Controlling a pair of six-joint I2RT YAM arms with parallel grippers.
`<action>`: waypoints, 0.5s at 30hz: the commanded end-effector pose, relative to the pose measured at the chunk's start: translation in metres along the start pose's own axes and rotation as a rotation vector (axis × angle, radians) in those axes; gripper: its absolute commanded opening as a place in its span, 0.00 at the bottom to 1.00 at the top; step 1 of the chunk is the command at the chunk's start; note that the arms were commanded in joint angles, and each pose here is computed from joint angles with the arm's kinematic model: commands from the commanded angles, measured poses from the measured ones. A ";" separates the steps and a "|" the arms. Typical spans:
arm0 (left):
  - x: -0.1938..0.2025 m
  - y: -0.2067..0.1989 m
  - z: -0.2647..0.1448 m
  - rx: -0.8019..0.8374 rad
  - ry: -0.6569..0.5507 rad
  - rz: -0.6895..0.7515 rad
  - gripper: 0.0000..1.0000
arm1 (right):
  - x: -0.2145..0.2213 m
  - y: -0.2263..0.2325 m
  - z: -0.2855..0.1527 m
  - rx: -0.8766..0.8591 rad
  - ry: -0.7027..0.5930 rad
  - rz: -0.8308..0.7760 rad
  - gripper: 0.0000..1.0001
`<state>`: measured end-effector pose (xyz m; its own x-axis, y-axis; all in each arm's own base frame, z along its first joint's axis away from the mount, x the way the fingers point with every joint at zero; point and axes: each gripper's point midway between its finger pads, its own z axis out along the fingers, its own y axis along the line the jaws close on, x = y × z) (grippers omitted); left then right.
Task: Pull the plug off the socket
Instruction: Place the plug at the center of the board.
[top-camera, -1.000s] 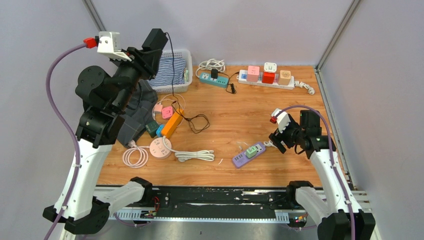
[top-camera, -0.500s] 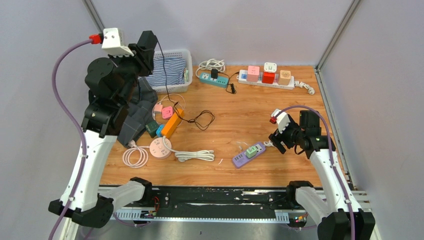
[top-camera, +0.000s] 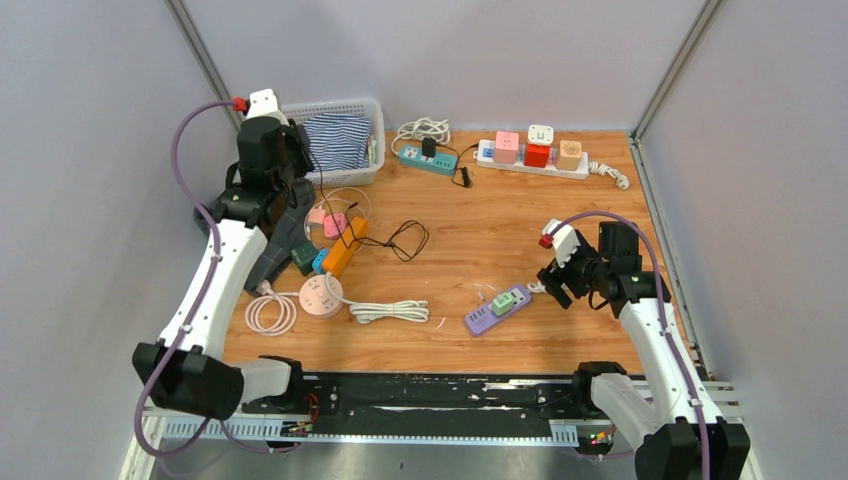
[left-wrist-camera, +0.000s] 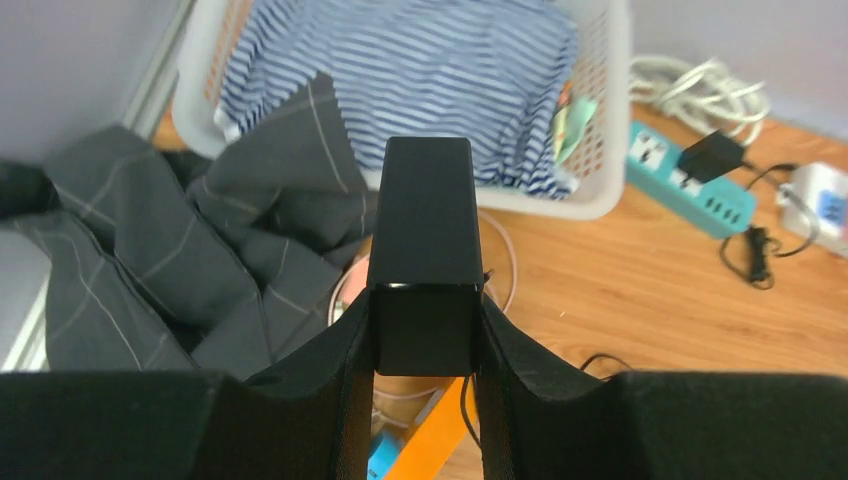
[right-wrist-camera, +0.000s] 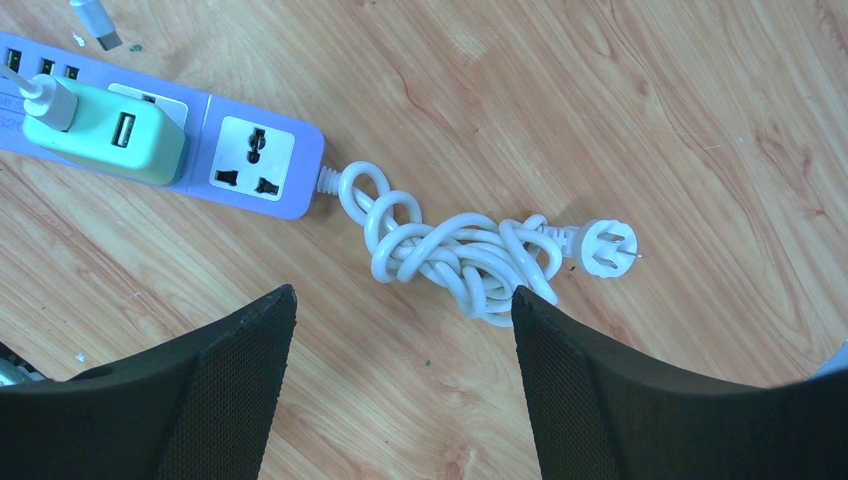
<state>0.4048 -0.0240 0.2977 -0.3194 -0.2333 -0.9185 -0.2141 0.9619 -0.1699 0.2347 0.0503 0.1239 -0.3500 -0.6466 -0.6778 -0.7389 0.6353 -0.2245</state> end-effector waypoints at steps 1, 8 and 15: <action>0.033 0.018 0.018 -0.113 0.086 -0.049 0.00 | 0.004 0.004 0.002 -0.017 0.000 0.005 0.80; 0.075 0.038 0.033 -0.214 0.173 -0.050 0.02 | 0.005 0.004 0.003 -0.021 0.005 0.006 0.80; 0.099 0.059 0.040 -0.326 0.221 -0.014 0.06 | 0.005 0.005 0.002 -0.023 0.001 0.004 0.80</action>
<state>0.4003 -0.0027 0.1943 -0.5060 -0.2970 -0.8098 -0.4092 0.9091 -0.0777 0.2347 0.0503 0.1234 -0.3500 -0.6477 -0.6767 -0.7402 0.6340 -0.2239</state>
